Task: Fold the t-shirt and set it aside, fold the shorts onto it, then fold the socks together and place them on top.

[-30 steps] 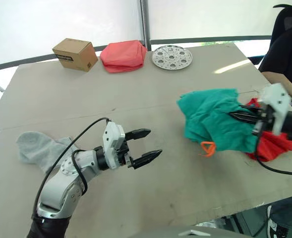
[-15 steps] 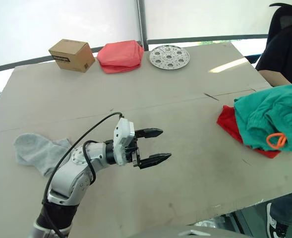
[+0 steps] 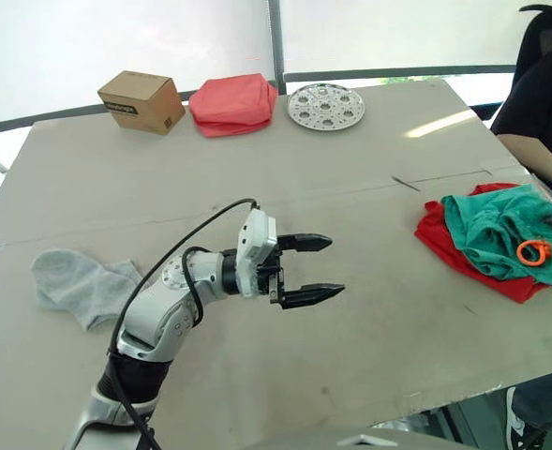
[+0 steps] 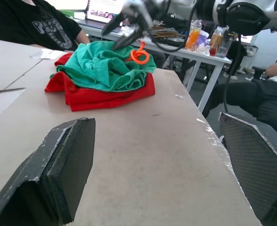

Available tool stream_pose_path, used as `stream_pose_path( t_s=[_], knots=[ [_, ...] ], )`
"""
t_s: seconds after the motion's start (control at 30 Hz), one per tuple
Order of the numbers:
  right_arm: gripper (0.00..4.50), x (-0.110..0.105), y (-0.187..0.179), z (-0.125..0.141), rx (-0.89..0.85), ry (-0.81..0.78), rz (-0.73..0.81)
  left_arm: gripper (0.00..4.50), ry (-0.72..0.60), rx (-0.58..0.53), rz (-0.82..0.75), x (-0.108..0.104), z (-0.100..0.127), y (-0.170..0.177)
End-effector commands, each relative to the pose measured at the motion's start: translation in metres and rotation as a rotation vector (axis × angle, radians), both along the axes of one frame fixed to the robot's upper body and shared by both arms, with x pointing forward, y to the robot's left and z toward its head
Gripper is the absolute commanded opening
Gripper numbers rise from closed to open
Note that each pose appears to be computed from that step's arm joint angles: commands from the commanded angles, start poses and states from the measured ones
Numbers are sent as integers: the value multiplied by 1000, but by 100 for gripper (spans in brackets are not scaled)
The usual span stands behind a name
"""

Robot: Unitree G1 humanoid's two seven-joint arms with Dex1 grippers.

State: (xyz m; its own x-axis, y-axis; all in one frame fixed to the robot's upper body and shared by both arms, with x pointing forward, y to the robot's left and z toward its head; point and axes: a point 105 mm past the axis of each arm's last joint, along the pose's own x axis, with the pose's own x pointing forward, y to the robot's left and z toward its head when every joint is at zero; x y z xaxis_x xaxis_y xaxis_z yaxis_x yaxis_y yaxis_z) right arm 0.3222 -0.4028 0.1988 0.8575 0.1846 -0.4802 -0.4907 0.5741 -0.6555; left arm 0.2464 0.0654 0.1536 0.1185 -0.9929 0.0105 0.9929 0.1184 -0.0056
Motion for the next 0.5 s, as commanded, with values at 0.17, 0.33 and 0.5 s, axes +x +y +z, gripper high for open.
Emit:
stream_pose_path(
  t_s=[0.17,0.33,0.5],
  knots=[
    [281,-41,63,76,250,-358,110,450,-13,-62,72,10,7,5],
    [441,-53,173,62,559,-342,323,450,4,-41,281,29,1,33],
    [441,-86,307,13,828,-50,695,450,25,80,638,34,-16,122]
  ],
)
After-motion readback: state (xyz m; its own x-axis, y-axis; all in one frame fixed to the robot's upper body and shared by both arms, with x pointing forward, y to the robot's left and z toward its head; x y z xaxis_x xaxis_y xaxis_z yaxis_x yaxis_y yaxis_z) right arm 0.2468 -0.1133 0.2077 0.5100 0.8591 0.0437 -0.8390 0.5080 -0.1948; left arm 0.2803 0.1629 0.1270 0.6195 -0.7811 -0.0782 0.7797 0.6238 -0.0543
